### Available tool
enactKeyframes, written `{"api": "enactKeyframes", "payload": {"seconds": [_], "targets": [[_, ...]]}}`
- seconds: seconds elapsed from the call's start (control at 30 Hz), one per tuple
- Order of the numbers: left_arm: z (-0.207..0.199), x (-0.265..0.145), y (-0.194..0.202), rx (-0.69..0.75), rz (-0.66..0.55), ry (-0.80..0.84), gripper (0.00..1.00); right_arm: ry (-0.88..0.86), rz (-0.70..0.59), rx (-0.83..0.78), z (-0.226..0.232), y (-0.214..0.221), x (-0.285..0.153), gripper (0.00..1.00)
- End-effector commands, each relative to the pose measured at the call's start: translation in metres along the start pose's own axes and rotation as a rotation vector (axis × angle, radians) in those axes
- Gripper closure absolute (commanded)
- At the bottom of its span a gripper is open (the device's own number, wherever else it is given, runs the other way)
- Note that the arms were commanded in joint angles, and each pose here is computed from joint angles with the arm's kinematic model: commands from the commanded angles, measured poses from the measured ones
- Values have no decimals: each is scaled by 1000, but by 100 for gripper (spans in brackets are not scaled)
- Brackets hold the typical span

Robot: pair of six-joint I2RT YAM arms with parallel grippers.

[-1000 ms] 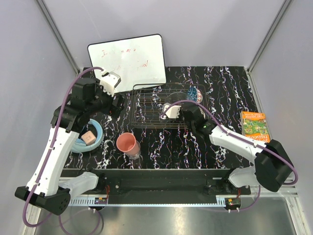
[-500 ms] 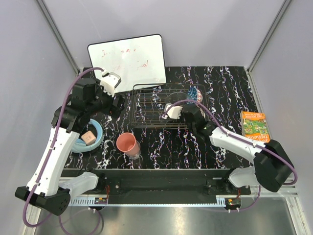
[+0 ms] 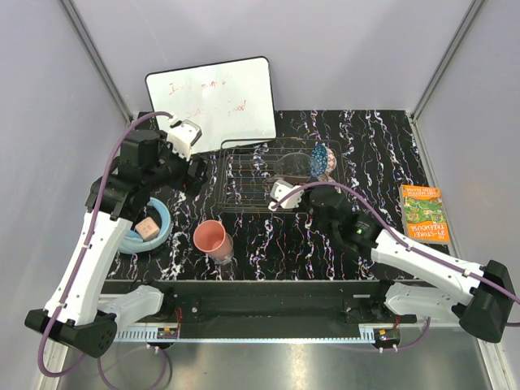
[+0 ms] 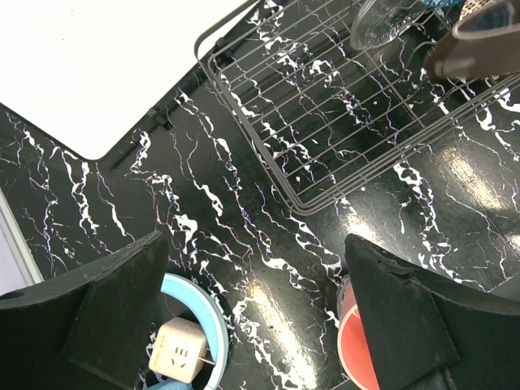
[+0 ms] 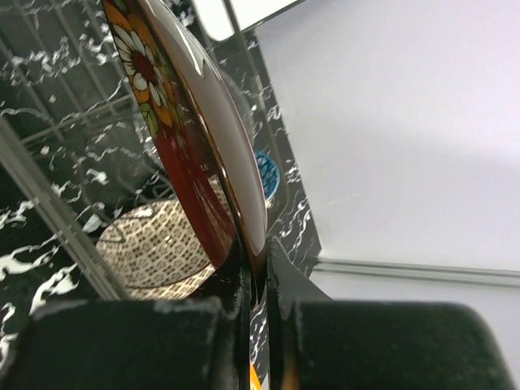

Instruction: Load the mixed dishes into the dish rack

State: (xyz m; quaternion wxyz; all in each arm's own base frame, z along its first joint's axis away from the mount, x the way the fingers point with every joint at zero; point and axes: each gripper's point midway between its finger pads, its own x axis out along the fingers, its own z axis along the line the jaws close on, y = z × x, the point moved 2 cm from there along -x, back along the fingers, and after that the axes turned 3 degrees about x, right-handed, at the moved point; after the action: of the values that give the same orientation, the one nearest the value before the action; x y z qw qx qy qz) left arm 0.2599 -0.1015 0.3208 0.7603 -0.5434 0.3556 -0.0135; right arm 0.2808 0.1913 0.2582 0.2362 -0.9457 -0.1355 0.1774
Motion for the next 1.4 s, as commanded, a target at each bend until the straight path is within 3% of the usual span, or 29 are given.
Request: {"api": "enactKeyframes", "payload": {"seconds": [0.0, 0.4, 1.1, 1.17, 1.23, 1.37], "targets": [[1, -2, -13, -6, -63, 2, 6, 32, 39, 46, -4, 8, -9, 100], [2, -8, -14, 6, -77, -11, 6, 0, 101, -1, 14, 30, 14, 100], [4, -12, -18, 18, -86, -24, 5, -122, 172, 90, 47, 52, 57, 100], [4, -11, -16, 19, -80, -24, 5, -118, 185, 125, 50, 53, 58, 94], [4, -10, -15, 21, -76, -25, 5, -103, 201, 159, 51, 56, 58, 75], [4, -6, -10, 27, -61, -22, 5, -68, 217, 211, 48, 60, 54, 59]]}}
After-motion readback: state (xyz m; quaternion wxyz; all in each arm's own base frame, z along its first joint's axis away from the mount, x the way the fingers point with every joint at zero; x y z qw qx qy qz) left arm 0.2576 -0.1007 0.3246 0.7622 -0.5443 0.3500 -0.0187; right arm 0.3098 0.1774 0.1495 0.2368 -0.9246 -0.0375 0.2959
